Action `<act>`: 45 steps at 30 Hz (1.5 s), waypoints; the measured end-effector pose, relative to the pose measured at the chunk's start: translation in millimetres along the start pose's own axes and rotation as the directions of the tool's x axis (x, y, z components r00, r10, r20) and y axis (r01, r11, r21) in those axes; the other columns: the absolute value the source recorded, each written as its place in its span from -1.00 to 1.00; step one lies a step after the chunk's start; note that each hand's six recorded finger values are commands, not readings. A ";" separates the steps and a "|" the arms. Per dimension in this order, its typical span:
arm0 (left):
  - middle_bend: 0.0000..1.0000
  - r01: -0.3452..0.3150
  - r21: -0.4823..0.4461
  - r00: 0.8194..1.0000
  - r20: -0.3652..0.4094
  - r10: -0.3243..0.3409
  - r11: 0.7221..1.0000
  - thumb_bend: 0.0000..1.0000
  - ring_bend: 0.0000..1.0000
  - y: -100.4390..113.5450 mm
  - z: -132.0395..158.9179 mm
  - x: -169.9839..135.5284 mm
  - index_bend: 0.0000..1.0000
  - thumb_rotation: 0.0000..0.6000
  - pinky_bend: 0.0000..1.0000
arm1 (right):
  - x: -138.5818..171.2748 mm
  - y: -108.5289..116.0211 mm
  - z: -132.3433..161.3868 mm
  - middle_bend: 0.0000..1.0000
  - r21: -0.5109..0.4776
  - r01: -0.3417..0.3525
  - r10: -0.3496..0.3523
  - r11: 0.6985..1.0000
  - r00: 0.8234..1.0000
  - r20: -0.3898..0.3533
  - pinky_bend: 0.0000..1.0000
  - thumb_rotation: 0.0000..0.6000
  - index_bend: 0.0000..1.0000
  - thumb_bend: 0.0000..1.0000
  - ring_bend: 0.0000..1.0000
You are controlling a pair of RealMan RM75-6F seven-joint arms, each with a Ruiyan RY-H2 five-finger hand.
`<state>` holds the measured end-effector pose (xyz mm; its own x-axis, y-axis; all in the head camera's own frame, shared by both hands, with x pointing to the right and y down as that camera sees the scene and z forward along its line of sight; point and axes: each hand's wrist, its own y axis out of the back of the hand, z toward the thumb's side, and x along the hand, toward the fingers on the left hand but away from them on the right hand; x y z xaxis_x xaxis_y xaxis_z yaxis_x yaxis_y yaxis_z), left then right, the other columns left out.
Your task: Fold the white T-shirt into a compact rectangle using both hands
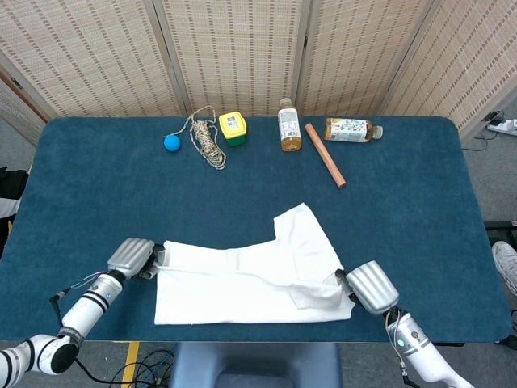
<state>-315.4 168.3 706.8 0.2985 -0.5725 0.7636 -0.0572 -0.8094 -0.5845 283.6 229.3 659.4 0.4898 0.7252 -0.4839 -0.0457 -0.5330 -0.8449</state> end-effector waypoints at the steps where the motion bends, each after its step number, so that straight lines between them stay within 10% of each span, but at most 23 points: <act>1: 0.77 -0.003 0.001 1.000 -0.004 0.003 1.000 -0.13 0.61 0.9 0.0 3.5 0.19 1.00 0.96 | -1.2 -0.8 -0.2 1.00 0.001 -0.001 0.001 1.000 1.000 0.003 1.00 1.00 0.49 0.24 1.00; 30: 0.77 0.023 0.022 0.994 -0.108 -0.020 1.000 -0.13 0.60 1.8 -7.0 48.8 0.14 1.00 0.96 | -26.7 -11.3 -10.8 1.00 0.008 -0.003 0.002 1.000 0.998 0.059 1.00 1.00 0.49 0.24 1.00; 45: 0.77 0.011 0.016 0.993 -0.119 -0.009 1.000 -0.13 0.60 7.5 -6.5 49.9 0.11 1.00 0.96 | -42.7 1.8 -9.4 1.00 0.009 0.130 -0.130 0.992 0.991 0.036 1.00 1.00 0.49 0.24 1.00</act>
<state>-307.1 132.9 742.3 0.1837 -0.5768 0.7960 -0.0386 -0.8134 -0.5805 270.8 193.3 680.6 0.4598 0.8035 -0.3781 0.0102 -0.4305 -0.9025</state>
